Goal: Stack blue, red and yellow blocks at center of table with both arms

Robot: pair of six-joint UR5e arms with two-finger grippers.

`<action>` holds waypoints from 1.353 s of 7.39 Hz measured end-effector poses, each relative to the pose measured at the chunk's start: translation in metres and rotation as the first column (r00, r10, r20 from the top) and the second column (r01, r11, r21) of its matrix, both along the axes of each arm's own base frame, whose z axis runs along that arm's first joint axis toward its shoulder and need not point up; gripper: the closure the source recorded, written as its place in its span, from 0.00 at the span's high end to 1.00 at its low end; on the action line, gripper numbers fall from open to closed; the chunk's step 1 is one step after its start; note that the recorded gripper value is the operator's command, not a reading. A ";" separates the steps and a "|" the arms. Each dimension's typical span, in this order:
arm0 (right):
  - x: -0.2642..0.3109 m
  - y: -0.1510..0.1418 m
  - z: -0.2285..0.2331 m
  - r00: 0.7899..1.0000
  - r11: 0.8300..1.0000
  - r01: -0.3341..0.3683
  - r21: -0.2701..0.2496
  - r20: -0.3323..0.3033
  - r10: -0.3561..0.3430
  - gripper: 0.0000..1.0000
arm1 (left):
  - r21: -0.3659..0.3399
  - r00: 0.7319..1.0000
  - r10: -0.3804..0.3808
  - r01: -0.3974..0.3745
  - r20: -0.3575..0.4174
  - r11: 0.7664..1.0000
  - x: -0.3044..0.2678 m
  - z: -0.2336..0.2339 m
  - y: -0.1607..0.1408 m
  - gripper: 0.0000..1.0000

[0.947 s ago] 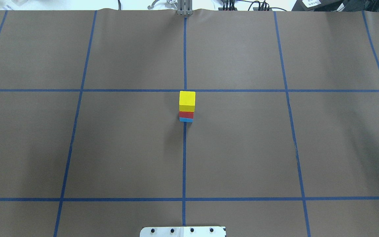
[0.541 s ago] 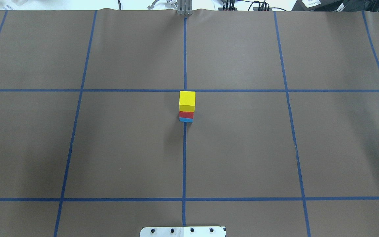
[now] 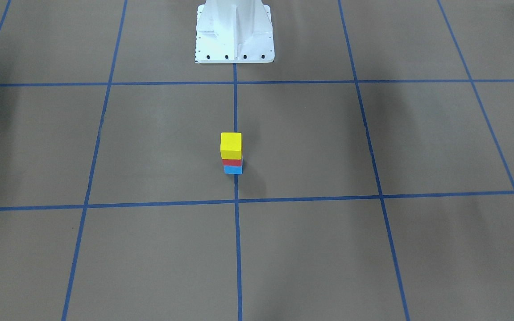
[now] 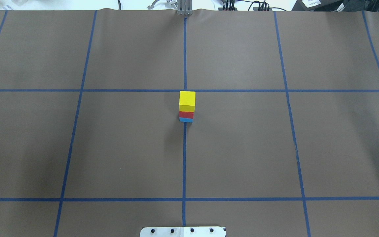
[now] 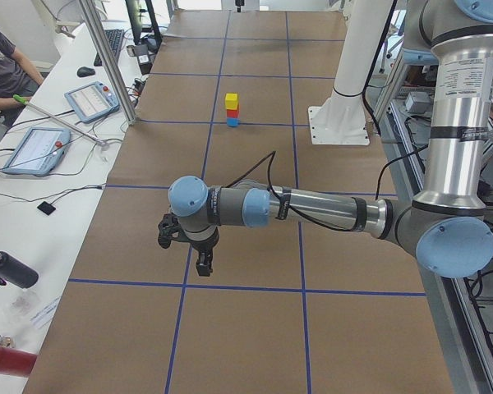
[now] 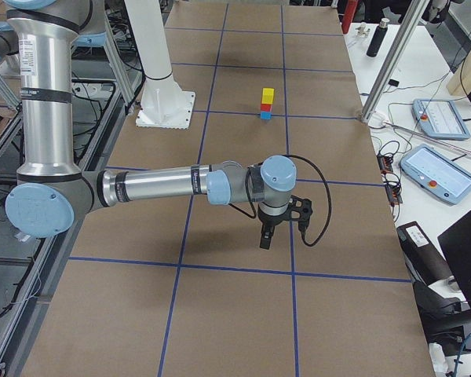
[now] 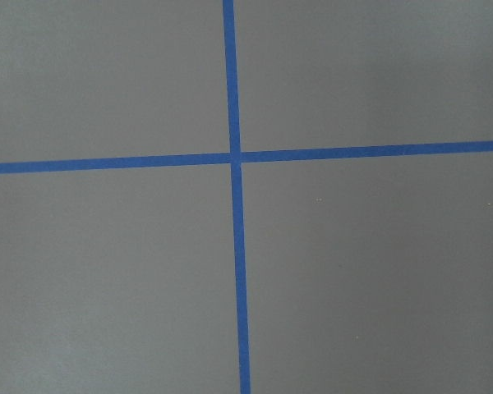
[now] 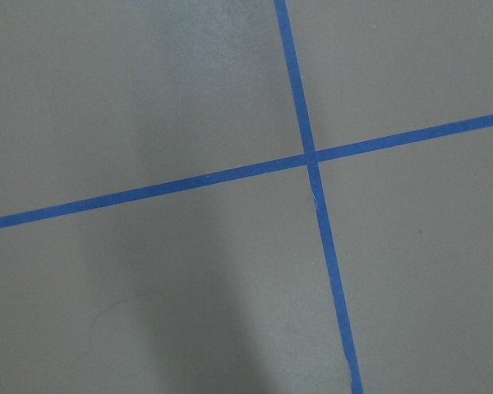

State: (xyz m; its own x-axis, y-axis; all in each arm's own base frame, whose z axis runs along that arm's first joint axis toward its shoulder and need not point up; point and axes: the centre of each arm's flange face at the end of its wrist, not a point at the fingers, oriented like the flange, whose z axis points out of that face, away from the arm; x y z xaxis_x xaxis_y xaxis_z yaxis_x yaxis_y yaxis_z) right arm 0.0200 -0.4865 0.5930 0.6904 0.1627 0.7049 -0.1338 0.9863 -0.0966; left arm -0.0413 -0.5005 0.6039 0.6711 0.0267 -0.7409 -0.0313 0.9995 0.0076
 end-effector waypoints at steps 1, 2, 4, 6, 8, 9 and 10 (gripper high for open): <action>0.000 -0.003 -0.005 1.000 1.000 0.015 0.005 -0.003 -0.015 1.00 | 0.005 1.000 -0.002 0.002 0.001 1.000 0.000 -0.002 0.000 1.00; -0.003 -0.010 -0.013 0.999 1.000 0.030 -0.008 -0.011 -0.030 1.00 | 0.008 1.000 -0.003 0.003 0.002 1.000 0.000 -0.003 -0.001 1.00; -0.025 -0.025 -0.032 0.995 0.997 0.079 -0.017 -0.052 -0.079 1.00 | 0.011 1.000 -0.004 0.004 0.003 1.000 0.000 -0.004 -0.001 1.00; -0.034 -0.027 -0.048 0.992 0.995 0.098 -0.008 -0.072 -0.099 1.00 | 0.012 1.000 -0.004 0.004 0.002 1.000 0.000 -0.005 -0.001 1.00; -0.035 -0.026 -0.057 0.992 0.995 0.100 0.001 -0.075 -0.099 1.00 | 0.010 1.000 -0.005 0.005 0.002 1.000 0.000 -0.004 0.000 1.00; -0.035 -0.026 -0.058 0.992 0.995 0.100 0.003 -0.075 -0.099 1.00 | 0.010 1.000 -0.005 0.005 0.002 1.000 0.000 -0.003 0.000 1.00; -0.035 -0.026 -0.058 0.992 0.995 0.100 0.003 -0.075 -0.099 1.00 | 0.010 1.000 -0.005 0.005 0.001 1.000 0.000 -0.004 0.000 1.00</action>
State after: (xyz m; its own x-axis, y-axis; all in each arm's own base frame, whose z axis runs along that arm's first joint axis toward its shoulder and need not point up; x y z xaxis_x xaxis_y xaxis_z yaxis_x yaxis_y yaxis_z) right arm -0.0150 -0.5125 0.5348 0.7537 0.0855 0.6516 -0.0413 0.9957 -0.0829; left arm -0.0416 -0.5003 0.6004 0.6722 0.0306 -0.7398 -0.0265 0.9995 0.0173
